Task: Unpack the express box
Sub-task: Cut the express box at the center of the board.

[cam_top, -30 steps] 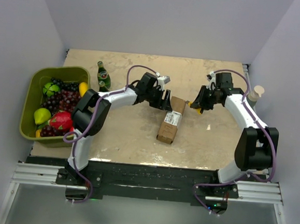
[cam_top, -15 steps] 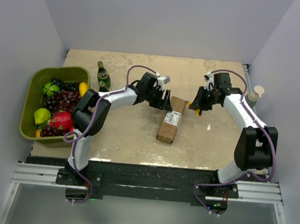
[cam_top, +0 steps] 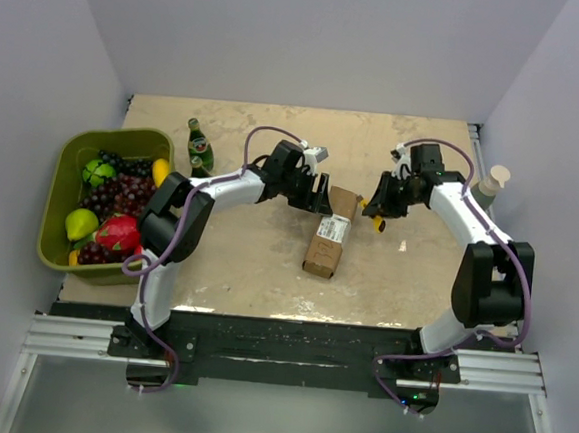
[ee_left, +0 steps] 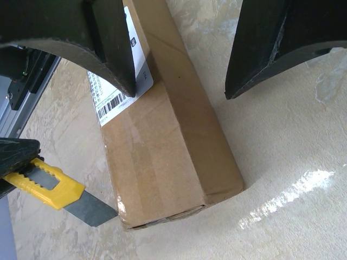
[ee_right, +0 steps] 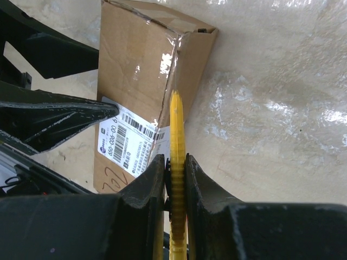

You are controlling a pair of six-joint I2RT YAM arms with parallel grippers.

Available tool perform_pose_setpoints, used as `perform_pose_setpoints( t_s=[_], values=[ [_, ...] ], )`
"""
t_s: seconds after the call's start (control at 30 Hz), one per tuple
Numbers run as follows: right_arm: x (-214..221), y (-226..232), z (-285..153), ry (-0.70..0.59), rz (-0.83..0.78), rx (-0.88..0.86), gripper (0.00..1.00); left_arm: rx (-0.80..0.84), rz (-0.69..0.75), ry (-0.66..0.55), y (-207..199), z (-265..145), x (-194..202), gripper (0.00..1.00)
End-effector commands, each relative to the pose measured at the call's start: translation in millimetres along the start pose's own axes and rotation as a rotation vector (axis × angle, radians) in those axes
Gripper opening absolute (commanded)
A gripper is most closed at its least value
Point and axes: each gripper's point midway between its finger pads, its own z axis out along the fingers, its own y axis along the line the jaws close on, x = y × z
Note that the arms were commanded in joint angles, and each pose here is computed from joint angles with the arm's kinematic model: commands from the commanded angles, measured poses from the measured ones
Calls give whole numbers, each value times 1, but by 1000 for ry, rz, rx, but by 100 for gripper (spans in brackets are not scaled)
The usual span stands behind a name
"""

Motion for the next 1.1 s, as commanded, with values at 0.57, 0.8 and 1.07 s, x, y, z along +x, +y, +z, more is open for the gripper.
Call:
perform_pose_setpoints(
  t_s=[0.57,0.8,1.07],
  values=[
    [48,14,0,144,7,-94,0,-122,0,83,36,11,35,72],
    [56,16,-2,161,12,-116,0,-119,-2,88,37,14,36,72],
    [72,19,-4,199,23,-143,0,-116,-10,91,39,18,37,72]
  ],
)
